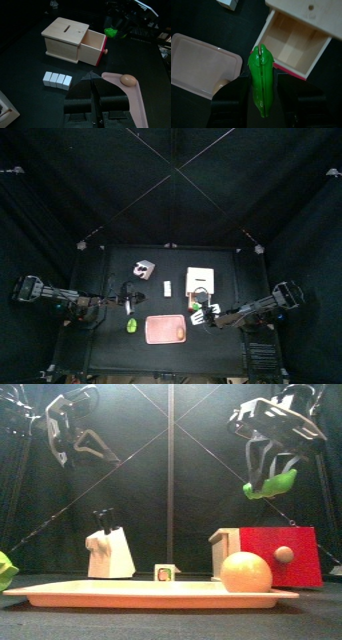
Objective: Put pea in drawer
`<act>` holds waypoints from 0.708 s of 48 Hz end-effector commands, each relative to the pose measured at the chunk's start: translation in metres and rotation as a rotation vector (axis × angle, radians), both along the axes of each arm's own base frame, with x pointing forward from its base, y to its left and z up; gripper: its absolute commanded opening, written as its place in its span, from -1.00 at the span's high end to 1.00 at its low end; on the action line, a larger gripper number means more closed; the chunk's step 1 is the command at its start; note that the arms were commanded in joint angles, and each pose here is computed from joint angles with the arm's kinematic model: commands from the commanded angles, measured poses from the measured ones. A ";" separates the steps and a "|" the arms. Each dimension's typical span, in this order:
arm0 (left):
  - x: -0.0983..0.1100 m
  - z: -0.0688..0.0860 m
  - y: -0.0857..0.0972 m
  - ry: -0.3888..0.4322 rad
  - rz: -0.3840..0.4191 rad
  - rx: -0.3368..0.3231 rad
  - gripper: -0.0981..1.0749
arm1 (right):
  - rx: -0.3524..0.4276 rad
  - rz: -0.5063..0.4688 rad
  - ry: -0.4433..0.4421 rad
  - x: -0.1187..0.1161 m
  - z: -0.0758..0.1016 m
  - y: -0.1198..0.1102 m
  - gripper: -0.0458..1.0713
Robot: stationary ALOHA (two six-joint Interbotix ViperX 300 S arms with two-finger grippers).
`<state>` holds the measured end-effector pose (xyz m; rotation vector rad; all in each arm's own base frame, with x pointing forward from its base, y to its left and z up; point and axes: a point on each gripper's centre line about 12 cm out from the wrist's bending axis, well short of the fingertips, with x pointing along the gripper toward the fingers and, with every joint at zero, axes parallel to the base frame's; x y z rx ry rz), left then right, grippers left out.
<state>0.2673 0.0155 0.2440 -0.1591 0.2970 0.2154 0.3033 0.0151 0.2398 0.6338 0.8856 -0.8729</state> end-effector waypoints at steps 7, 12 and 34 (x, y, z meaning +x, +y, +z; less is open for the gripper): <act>0.001 0.004 0.004 -0.013 0.019 0.000 0.32 | -0.022 0.008 -0.026 -0.005 0.009 -0.030 -0.24; 0.001 0.003 0.005 -0.011 0.021 -0.001 0.32 | -0.022 0.002 -0.050 -0.005 0.005 -0.039 -0.24; -0.001 0.001 0.005 -0.006 0.033 -0.021 0.32 | 0.028 -0.028 -0.068 -0.005 -0.018 -0.054 -0.25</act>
